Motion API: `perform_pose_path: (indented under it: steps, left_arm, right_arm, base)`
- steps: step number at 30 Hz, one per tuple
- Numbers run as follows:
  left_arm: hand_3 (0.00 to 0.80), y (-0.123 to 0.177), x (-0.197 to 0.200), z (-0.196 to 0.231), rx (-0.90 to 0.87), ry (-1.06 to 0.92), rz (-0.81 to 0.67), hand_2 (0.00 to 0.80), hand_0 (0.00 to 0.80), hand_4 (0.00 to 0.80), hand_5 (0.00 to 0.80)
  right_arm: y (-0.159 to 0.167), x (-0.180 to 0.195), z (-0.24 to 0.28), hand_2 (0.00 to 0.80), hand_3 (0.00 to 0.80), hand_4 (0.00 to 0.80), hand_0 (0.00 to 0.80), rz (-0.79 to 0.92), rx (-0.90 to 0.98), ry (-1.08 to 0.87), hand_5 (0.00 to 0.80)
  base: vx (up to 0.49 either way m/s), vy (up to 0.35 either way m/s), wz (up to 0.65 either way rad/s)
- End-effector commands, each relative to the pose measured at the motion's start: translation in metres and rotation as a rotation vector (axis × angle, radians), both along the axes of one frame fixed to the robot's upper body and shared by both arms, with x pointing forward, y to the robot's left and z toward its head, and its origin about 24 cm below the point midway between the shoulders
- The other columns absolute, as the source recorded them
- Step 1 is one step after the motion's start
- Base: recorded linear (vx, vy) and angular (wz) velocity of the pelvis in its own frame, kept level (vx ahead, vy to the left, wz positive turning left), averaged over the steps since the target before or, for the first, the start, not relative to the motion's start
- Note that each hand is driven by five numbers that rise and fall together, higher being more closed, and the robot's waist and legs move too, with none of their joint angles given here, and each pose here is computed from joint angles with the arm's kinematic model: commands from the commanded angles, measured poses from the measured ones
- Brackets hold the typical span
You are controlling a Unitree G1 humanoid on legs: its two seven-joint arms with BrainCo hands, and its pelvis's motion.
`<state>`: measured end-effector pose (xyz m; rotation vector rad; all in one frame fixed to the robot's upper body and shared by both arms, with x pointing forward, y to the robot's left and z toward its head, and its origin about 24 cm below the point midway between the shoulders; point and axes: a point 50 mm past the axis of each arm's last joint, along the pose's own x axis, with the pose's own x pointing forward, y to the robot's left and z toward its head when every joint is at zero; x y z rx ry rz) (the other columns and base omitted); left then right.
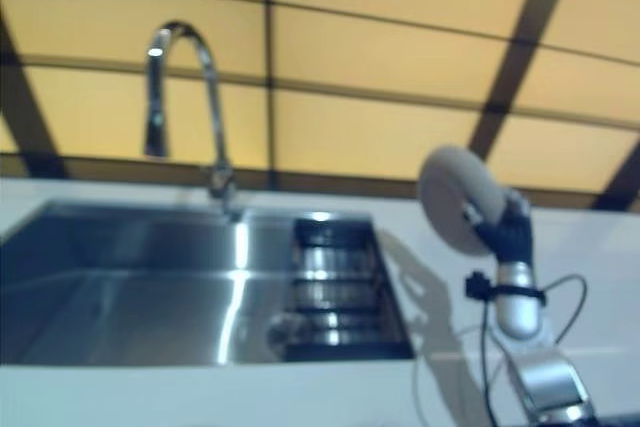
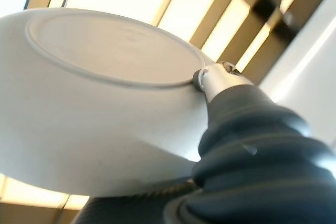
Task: Take plates into dishwasher
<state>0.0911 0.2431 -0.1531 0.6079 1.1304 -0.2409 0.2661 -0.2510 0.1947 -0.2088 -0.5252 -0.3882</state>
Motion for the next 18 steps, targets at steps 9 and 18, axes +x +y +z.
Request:
perform_pose_path:
  steps: [9,18]
  left_arm:
    - [0.0,0.003,0.004,0.0,0.001,-0.012,-0.005,0.0,0.0,0.0,0.0]
    - [0.0,0.005,0.013,0.003,0.025,-0.031,0.031,0.0,0.0,0.0,0.0]
  right_arm:
    - [-0.036,-0.031,0.05,0.8,0.8,0.8,0.8,-0.105,-0.065,-0.233,0.8]
    - [-0.05,-0.029,0.032,0.8,0.8,0.8,0.8,-0.11,-0.148,-0.058,0.8]
  base:
    - [-0.135,-0.111,-0.79]
    - [-0.144,-0.25,-0.63]
